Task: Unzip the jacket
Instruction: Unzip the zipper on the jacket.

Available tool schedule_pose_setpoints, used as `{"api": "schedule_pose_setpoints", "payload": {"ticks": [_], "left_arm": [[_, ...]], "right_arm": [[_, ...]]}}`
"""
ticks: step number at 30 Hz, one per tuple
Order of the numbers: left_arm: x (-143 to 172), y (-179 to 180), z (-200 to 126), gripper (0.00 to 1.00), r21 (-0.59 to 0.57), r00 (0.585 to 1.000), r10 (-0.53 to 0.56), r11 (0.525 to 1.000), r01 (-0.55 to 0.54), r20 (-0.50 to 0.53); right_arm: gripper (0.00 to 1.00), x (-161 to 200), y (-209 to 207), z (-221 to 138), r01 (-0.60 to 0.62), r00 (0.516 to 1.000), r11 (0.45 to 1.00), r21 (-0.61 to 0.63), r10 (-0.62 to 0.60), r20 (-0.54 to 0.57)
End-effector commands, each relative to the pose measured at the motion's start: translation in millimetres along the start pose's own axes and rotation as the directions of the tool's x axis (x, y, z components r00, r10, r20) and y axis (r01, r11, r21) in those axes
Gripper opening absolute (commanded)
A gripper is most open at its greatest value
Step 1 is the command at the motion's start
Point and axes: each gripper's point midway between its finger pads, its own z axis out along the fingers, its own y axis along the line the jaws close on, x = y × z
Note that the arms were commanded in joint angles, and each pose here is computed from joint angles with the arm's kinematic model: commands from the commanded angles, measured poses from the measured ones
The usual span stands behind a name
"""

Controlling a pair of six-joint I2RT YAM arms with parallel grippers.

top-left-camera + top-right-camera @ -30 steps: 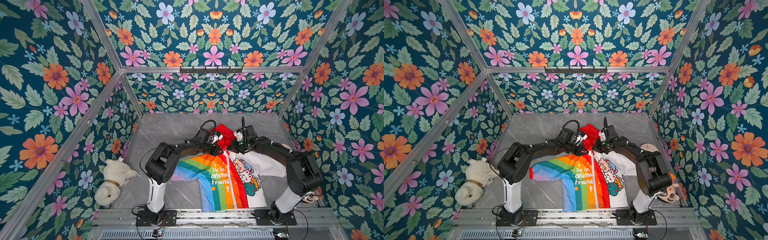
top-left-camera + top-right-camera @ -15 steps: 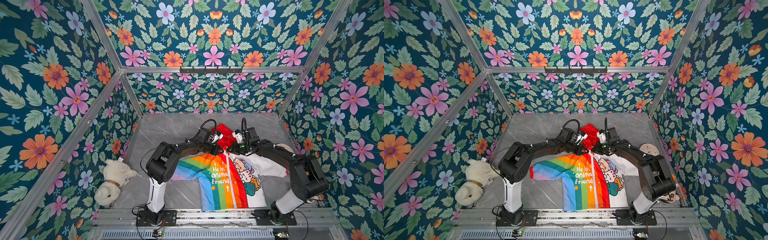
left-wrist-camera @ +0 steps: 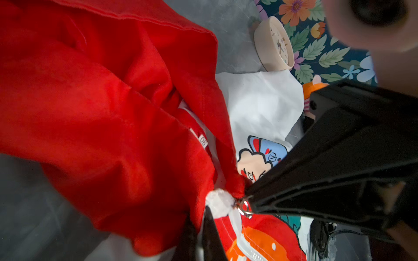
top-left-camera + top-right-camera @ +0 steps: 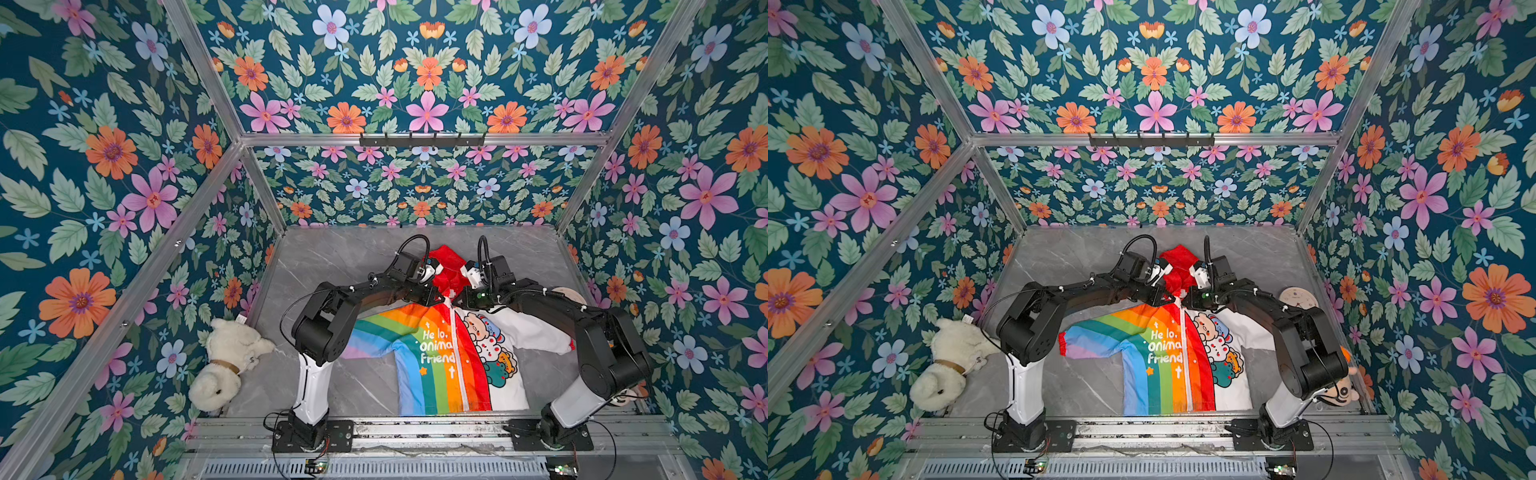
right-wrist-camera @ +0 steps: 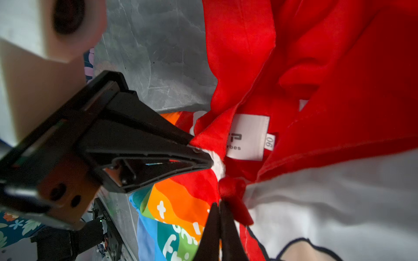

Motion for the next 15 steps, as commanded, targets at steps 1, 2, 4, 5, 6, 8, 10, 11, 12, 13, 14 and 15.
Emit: {"api": "schedule_pose_setpoints", "payload": {"ticks": [1, 2, 4, 5, 6, 8, 10, 11, 12, 13, 14, 15], "left_arm": [[-3.7, 4.5, -3.1, 0.0, -0.017, 1.0, 0.014, 1.0, -0.014, 0.011], [-3.3, 5.8, -3.0, 0.0, -0.02, 1.0, 0.01, 1.0, -0.01, 0.01], [-3.5, 8.7, -3.5, 0.0, -0.03, 1.0, 0.006, 1.0, -0.006, 0.011], [-4.2, 9.5, -4.0, 0.0, -0.033, 1.0, 0.006, 0.999, -0.005, 0.012], [-5.1, 10.5, -4.2, 0.0, -0.036, 1.0, 0.006, 0.999, -0.005, 0.013], [-5.2, 13.7, -4.0, 0.0, -0.045, 1.0, 0.004, 0.999, -0.004, 0.007], [-6.0, 15.7, -3.7, 0.0, -0.05, 1.0, 0.005, 0.999, -0.005, 0.003], [-6.4, 16.7, -4.0, 0.0, -0.053, 1.0, 0.006, 0.999, -0.005, 0.001], [-6.5, 17.8, -4.0, 0.0, -0.056, 1.0, 0.005, 0.998, -0.005, -0.002], [-6.5, 18.6, -3.6, 0.0, -0.059, 1.0, 0.006, 0.998, -0.007, -0.005], [-7.1, 20.5, -4.0, 0.0, -0.066, 1.0, 0.006, 0.998, -0.006, -0.006], [-7.3, 21.9, -4.3, 0.0, -0.069, 1.0, 0.004, 0.998, -0.005, -0.008]], "right_arm": [[0.0, 12.1, -7.0, 10.4, 0.037, 0.998, 0.999, 0.03, -0.036, -0.057], [0.0, 14.2, -6.8, 12.0, 0.041, 0.997, 0.999, 0.031, -0.039, -0.065], [0.0, 17.8, -6.6, 14.4, 0.046, 0.996, 0.999, 0.029, -0.043, -0.074], [0.0, 19.2, -5.9, 14.9, 0.047, 0.996, 0.999, 0.027, -0.045, -0.077], [0.0, 20.7, -5.3, 15.5, 0.051, 0.996, 0.998, 0.027, -0.049, -0.08], [0.0, 22.7, -5.3, 16.6, 0.051, 0.995, 0.998, 0.027, -0.048, -0.087], [0.0, 24.1, -3.9, 17.0, 0.052, 0.995, 0.998, 0.025, -0.049, -0.088], [0.0, 24.8, -3.1, 17.1, 0.052, 0.995, 0.998, 0.024, -0.049, -0.09], [0.0, 25.8, -1.9, 17.4, 0.054, 0.994, 0.998, 0.022, -0.052, -0.092], [0.0, 26.4, -1.1, 17.2, 0.054, 0.994, 0.998, 0.021, -0.051, -0.093], [0.0, 27.2, -0.5, 17.4, 0.055, 0.994, 0.998, 0.02, -0.052, -0.095], [0.0, 27.3, 1.1, 17.1, 0.057, 0.994, 0.998, 0.018, -0.055, -0.093]]}}
